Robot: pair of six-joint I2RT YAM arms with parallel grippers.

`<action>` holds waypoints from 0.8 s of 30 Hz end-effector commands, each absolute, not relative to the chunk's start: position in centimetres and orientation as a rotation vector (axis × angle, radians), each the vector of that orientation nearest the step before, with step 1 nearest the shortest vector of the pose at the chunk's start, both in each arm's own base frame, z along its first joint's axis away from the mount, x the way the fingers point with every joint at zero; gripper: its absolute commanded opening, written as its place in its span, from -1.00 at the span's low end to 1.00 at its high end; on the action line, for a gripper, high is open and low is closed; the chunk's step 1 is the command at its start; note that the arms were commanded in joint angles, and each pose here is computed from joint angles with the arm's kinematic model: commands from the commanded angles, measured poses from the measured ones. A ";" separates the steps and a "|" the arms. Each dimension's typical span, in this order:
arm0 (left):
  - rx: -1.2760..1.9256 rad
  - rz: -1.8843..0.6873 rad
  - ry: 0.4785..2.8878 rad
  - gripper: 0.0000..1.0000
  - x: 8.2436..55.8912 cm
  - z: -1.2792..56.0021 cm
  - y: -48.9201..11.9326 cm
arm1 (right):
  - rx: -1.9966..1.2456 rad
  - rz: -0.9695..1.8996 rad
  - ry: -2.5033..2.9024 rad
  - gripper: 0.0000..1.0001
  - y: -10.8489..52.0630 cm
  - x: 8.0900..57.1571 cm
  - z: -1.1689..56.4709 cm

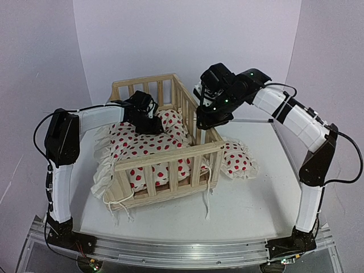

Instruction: Set up the pet bed

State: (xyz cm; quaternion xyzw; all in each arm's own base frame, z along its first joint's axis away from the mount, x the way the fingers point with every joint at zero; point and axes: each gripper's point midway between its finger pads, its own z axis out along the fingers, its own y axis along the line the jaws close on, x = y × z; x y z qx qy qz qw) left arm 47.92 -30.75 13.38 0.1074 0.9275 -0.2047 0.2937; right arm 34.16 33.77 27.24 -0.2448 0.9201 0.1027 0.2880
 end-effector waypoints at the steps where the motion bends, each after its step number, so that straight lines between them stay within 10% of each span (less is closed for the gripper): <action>1: 0.319 -0.502 2.331 -0.04 52.0 14.2 -31.6 | -0.536 0.274 2.413 -0.42 34.4 34.4 29.3; 7: 0.451 -0.564 2.240 0.07 53.8 15.5 -33.9 | -0.264 0.279 2.364 -1.00 36.2 34.9 28.3; 17: 0.553 -0.481 2.064 0.76 47.0 32.0 -28.5 | 0.104 0.229 2.096 -1.00 37.2 37.2 28.7; 24: 0.355 -0.586 2.033 0.83 40.7 37.9 -23.8 | 0.289 0.152 1.864 -1.00 37.6 36.6 31.2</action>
